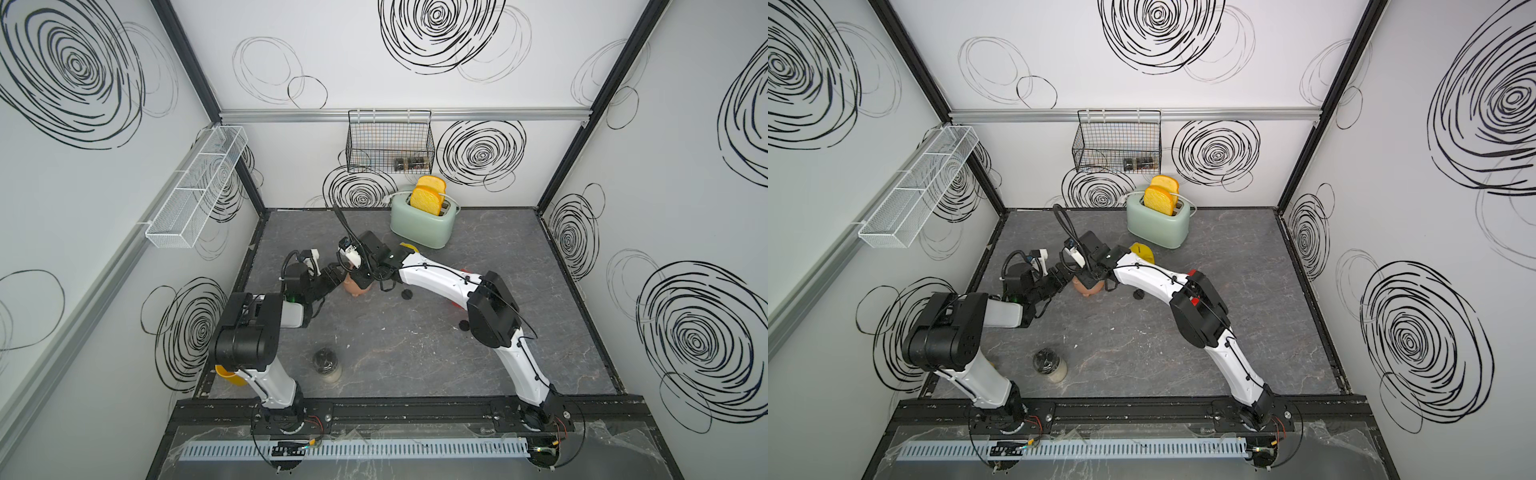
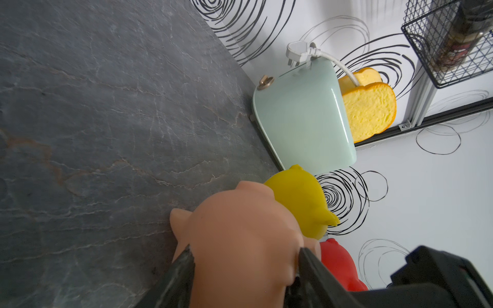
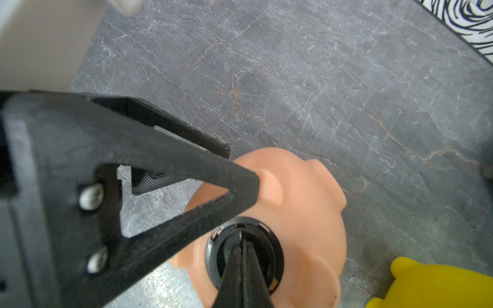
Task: Close piggy banks
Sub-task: Screw the knob on the piggy bank.
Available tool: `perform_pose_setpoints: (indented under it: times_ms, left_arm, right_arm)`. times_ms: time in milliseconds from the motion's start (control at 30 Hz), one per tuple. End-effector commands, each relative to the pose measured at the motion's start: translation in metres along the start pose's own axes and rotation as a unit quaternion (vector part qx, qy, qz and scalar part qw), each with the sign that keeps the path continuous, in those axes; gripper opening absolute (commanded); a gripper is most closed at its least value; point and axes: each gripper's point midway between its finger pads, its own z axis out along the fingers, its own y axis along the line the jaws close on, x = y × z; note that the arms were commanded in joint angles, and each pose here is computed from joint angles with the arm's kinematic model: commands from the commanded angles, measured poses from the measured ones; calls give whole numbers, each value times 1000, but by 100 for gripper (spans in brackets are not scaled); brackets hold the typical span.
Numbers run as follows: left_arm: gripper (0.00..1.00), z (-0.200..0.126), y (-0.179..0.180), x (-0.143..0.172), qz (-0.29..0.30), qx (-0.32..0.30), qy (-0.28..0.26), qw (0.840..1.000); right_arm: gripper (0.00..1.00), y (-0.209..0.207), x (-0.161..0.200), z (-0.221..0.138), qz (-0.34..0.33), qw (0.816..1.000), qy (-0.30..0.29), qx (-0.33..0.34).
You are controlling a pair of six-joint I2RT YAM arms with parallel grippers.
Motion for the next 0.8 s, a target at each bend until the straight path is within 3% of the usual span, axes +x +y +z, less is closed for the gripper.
perform_pose_setpoints:
  times_ms: [0, 200, 500, 767]
  left_arm:
    - [65, 6, 1, 1, -3, -1, 5, 1000]
    - [65, 6, 2, 2, -3, -1, 6, 1000]
    - [65, 6, 2, 3, -4, 0, 8, 1000]
    - [65, 7, 2, 3, -5, 0, 10, 1000]
  right_arm:
    - [0, -1, 25, 9, 11, 999, 53, 7]
    - [0, 0, 29, 11, -2, 998, 58, 6]
    - [0, 6, 27, 14, -111, 993, 25, -22]
    - [0, 17, 34, 4, -205, 975, 21, -78]
